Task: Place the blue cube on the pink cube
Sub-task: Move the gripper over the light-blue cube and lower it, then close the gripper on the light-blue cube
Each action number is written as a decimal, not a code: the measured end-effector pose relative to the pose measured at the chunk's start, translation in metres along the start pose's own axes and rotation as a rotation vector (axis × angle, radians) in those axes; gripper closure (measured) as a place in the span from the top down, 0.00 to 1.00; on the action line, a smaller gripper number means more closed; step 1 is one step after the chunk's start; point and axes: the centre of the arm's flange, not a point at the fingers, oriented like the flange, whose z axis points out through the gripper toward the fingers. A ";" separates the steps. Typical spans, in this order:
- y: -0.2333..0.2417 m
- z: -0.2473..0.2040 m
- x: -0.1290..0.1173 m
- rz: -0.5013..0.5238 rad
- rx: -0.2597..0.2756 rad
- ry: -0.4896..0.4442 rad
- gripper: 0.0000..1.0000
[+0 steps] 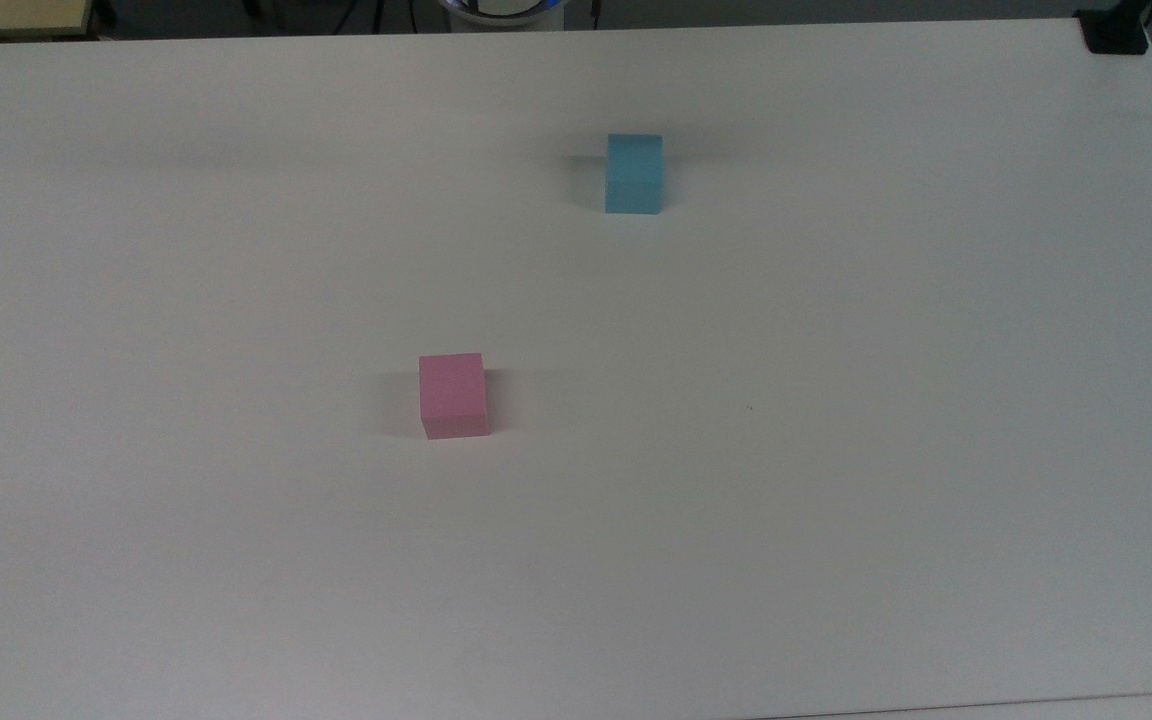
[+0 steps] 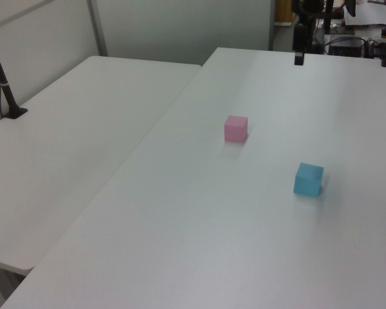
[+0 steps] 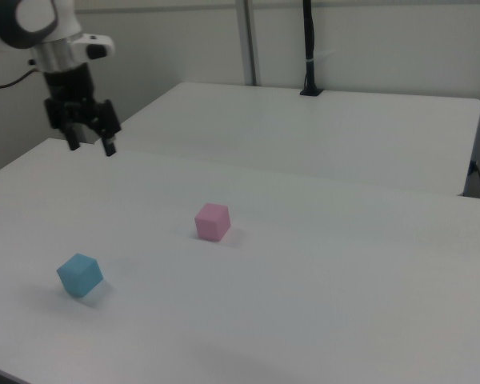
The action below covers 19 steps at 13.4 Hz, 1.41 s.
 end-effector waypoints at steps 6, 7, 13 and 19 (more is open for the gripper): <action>-0.047 0.011 -0.055 -0.099 -0.001 -0.034 1.00; -0.052 0.020 -0.058 -0.108 -0.002 -0.052 1.00; -0.086 0.126 -0.069 -0.038 -0.007 -0.073 1.00; -0.090 0.232 -0.062 -0.026 0.012 -0.041 1.00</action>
